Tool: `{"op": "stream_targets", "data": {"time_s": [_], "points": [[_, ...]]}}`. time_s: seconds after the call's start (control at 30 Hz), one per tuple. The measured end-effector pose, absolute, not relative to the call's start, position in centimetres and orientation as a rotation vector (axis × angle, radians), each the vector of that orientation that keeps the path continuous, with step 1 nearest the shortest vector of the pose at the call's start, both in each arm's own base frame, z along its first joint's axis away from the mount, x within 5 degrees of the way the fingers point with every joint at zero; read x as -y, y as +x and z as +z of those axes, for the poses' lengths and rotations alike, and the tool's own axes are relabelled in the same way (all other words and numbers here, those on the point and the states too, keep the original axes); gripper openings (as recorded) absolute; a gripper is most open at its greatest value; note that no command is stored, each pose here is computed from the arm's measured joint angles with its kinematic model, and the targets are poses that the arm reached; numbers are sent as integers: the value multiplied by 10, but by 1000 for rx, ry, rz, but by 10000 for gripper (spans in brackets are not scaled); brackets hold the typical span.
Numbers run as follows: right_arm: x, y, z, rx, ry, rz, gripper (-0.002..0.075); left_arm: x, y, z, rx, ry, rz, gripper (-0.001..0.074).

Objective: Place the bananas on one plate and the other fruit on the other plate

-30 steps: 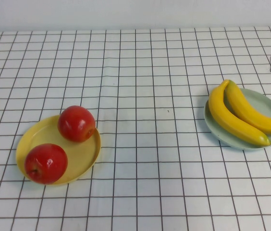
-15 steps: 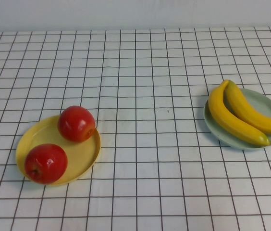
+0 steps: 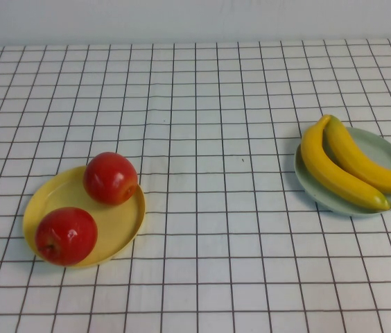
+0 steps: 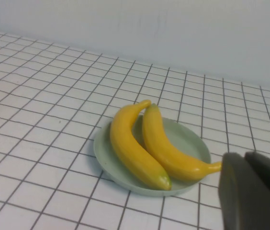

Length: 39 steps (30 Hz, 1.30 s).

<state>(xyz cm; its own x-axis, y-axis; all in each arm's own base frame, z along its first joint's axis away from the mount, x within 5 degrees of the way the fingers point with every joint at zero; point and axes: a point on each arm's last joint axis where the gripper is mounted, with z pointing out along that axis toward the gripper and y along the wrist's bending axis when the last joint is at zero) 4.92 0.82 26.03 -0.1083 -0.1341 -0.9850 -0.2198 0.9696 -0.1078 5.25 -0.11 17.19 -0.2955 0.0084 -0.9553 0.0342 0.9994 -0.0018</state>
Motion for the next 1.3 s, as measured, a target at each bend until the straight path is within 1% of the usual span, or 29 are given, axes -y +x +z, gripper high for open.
{"op": "stream_targets", "data": {"time_s": [0.23,0.47,0.63,0.83,1.07,1.3], "points": [[-4,48,232,-1708,-152,55,-15,1,53,172,-1871,31,-25,-4],[-2,54,207,-1656,-48,40,-15,1,53,172,-1871,31,-25,-4],[-2,54,200,-1686,-31,51,-15,1,53,172,-1871,31,-25,-4],[-2,56,185,-1733,43,107,-15,1,53,172,-1871,31,-25,-4],[0,56,185,-1721,66,41,-15,1,53,172,-1871,31,-25,-4],[0,54,174,-1844,54,28,-15,1,53,172,-1871,31,-25,-4]]}}
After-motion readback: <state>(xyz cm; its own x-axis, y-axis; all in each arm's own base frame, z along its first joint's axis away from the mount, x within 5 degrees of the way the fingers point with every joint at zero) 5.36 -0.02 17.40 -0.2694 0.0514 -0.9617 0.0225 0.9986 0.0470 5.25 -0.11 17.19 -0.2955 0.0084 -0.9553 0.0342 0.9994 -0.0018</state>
